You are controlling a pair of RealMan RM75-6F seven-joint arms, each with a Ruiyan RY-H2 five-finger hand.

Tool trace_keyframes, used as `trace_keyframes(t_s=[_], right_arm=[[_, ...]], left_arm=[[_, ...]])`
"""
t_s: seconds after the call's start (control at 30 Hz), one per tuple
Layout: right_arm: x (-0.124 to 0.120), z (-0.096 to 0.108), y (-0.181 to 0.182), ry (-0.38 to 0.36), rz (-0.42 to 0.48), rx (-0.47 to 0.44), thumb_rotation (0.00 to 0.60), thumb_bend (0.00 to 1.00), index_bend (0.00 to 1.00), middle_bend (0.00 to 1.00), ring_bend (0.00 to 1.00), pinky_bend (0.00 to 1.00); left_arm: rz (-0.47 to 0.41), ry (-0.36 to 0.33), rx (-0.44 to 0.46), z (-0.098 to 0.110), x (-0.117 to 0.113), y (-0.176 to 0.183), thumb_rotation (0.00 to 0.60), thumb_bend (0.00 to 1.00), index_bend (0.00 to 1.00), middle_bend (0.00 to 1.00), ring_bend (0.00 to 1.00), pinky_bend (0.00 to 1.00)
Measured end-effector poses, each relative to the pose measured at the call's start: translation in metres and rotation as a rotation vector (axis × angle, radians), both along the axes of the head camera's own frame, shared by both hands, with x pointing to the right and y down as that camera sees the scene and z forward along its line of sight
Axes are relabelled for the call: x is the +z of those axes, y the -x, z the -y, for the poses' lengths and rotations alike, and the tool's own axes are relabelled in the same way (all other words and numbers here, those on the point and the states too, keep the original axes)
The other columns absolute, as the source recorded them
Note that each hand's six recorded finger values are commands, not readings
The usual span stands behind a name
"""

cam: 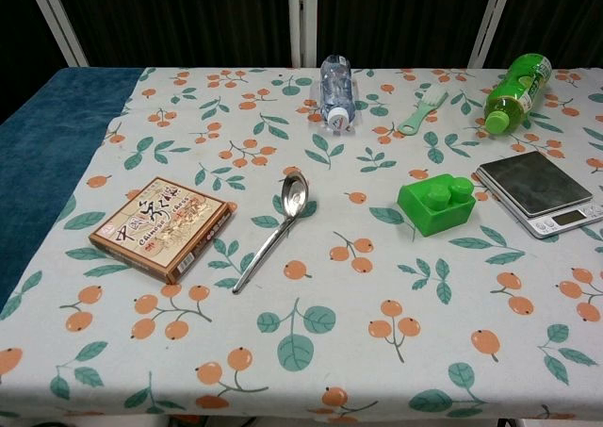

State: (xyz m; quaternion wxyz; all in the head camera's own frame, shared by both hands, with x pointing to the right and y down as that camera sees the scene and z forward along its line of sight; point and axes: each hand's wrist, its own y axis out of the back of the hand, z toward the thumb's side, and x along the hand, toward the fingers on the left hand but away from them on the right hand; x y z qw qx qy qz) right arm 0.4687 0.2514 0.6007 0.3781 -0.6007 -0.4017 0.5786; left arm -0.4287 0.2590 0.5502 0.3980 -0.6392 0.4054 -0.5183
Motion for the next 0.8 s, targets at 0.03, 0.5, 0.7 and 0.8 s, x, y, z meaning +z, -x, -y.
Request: trace_keyframes(t_s=[0.03,0.5,0.7,0.8], right_arm=[[0.000,0.000,0.000,0.000,0.000,0.000,0.600,0.06,0.00,0.00,0.00,0.00],[0.013,-0.002,0.013,0.066,-0.007,-0.072,0.600,0.14,0.00,0.01,0.00,0.00],[0.029,0.001,0.040,0.130,-0.034,-0.187,0.600,0.39,0.00,0.04,0.00,0.00],[0.041,0.003,0.058,0.159,-0.052,-0.253,0.600,0.45,0.00,0.05,0.00,0.00]], left_arm=[[0.000,0.000,0.000,0.000,0.000,0.000,0.600,0.06,0.03,0.03,0.00,0.00],[0.001,0.001,-0.012,-0.005,0.000,0.002,0.600,0.06,0.03,0.03,0.00,0.00],[-0.007,0.006,-0.006,-0.002,0.005,-0.001,0.600,0.06,0.03,0.03,0.00,0.00],[-0.009,0.010,0.003,-0.002,0.007,-0.004,0.600,0.06,0.03,0.03,0.00,0.00]])
